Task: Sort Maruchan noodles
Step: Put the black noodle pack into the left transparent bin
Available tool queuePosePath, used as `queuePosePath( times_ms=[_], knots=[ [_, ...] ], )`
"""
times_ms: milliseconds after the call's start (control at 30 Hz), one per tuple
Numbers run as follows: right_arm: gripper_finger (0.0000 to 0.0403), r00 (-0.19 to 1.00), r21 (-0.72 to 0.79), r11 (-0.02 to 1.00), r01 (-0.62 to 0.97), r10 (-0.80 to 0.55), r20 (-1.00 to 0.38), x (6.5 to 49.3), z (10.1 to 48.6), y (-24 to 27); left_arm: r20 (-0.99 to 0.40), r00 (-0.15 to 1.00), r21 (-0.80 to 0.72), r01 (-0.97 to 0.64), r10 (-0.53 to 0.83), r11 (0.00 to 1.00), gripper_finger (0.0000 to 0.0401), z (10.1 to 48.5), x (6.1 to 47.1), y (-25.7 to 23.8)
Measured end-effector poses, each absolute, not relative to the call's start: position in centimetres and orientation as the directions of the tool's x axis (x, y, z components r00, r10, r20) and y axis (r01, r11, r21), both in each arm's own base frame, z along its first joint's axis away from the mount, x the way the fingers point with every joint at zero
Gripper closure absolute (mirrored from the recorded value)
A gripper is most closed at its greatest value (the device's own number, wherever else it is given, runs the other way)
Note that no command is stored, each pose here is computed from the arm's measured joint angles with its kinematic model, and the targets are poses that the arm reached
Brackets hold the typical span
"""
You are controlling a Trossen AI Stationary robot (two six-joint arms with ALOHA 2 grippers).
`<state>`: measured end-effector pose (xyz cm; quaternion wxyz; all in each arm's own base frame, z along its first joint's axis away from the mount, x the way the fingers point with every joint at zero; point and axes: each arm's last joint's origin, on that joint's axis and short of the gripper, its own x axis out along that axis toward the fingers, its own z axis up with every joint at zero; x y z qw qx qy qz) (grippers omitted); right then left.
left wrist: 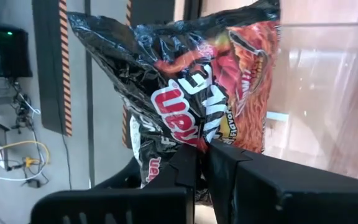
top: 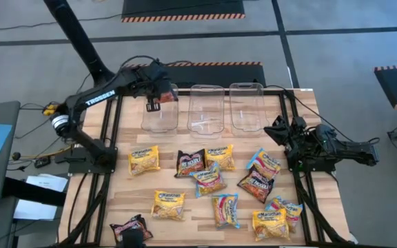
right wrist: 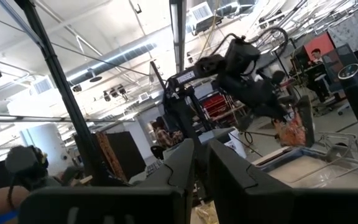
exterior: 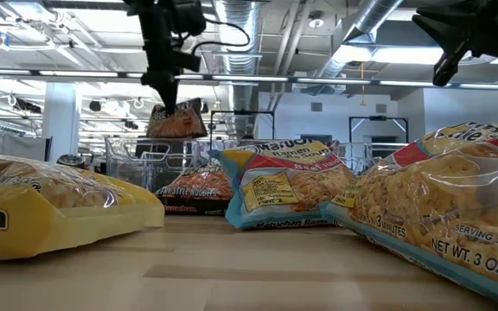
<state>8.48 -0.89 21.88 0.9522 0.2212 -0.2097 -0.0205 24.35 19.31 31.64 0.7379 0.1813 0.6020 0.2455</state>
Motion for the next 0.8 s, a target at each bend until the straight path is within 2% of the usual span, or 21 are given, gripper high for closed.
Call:
queuePosePath(
  times_ms=[333,800],
  knots=[
    [0.0333,0.911,0.43,0.901,-0.053,-0.132,0.39,8.5,21.9,-0.9,-0.82,0.036,0.567,-0.075,0.571,0.82,0.0401,28.5,25.4,21.4],
    [0.0333,0.909,0.429,0.901,-0.056,-0.132,0.396,8.5,21.9,-0.9,-0.84,0.036,0.538,-0.066,0.541,0.84,0.0401,26.6,25.9,23.0]
  ],
)
